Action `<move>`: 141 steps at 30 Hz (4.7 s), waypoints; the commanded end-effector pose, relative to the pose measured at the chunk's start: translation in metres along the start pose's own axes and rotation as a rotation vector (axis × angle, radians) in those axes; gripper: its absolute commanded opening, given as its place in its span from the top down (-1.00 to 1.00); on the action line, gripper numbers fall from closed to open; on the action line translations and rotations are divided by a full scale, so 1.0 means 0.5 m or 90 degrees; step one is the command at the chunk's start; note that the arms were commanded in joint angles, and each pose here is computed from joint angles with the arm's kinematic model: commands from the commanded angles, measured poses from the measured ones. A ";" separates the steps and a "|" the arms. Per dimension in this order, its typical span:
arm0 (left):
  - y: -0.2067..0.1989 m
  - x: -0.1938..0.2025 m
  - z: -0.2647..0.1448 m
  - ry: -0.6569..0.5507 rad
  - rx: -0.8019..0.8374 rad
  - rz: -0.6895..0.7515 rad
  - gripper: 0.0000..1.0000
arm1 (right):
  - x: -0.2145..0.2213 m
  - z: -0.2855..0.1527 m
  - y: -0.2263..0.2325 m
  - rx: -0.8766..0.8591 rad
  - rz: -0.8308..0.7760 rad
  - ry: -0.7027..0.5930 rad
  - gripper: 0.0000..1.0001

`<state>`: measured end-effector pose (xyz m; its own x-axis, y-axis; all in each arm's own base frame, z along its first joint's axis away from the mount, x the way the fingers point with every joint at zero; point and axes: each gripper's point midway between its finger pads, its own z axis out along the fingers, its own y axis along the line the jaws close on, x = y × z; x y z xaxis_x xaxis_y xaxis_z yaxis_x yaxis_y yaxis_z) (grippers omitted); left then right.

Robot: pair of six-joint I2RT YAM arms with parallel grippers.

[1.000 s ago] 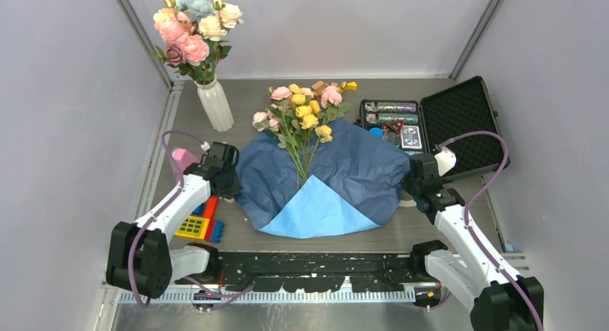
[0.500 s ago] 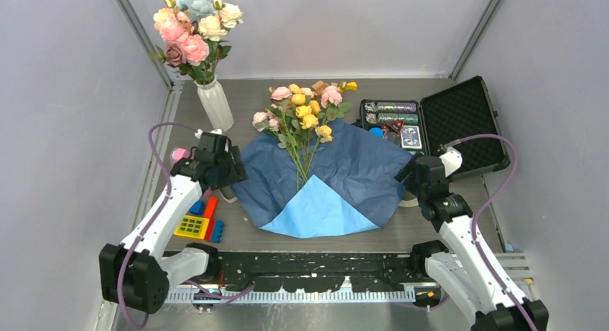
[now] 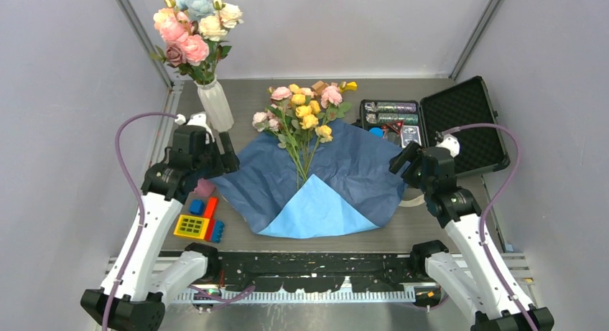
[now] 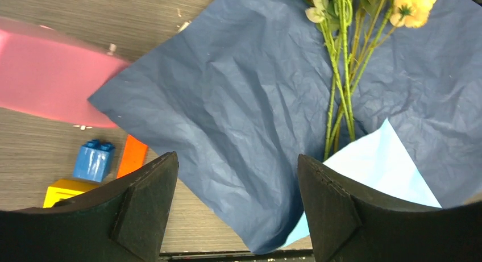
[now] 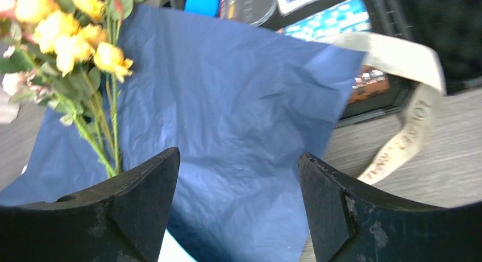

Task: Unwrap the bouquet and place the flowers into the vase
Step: Unfold the wrapping paper at the center of the board.

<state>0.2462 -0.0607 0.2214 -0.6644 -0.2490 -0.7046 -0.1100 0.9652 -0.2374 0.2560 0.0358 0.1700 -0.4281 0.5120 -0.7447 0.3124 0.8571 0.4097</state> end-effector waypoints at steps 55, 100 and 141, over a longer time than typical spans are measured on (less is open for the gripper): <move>0.018 0.280 0.202 0.259 0.044 -0.106 -0.24 | 0.230 0.194 0.077 -0.022 -0.129 0.287 -0.24; -0.353 0.116 0.167 0.309 0.389 0.110 -0.67 | 0.172 0.008 -0.097 0.145 0.064 0.111 -0.89; -0.334 0.142 0.199 0.339 0.354 0.125 -0.69 | 0.164 0.144 0.074 -0.042 0.106 0.116 1.00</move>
<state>0.2900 -0.2467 0.1411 -0.9219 0.1108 -0.3711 0.3132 0.7768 -0.5462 0.2648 0.1038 0.0530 -0.5954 0.6359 -0.4909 0.3915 0.7633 0.5140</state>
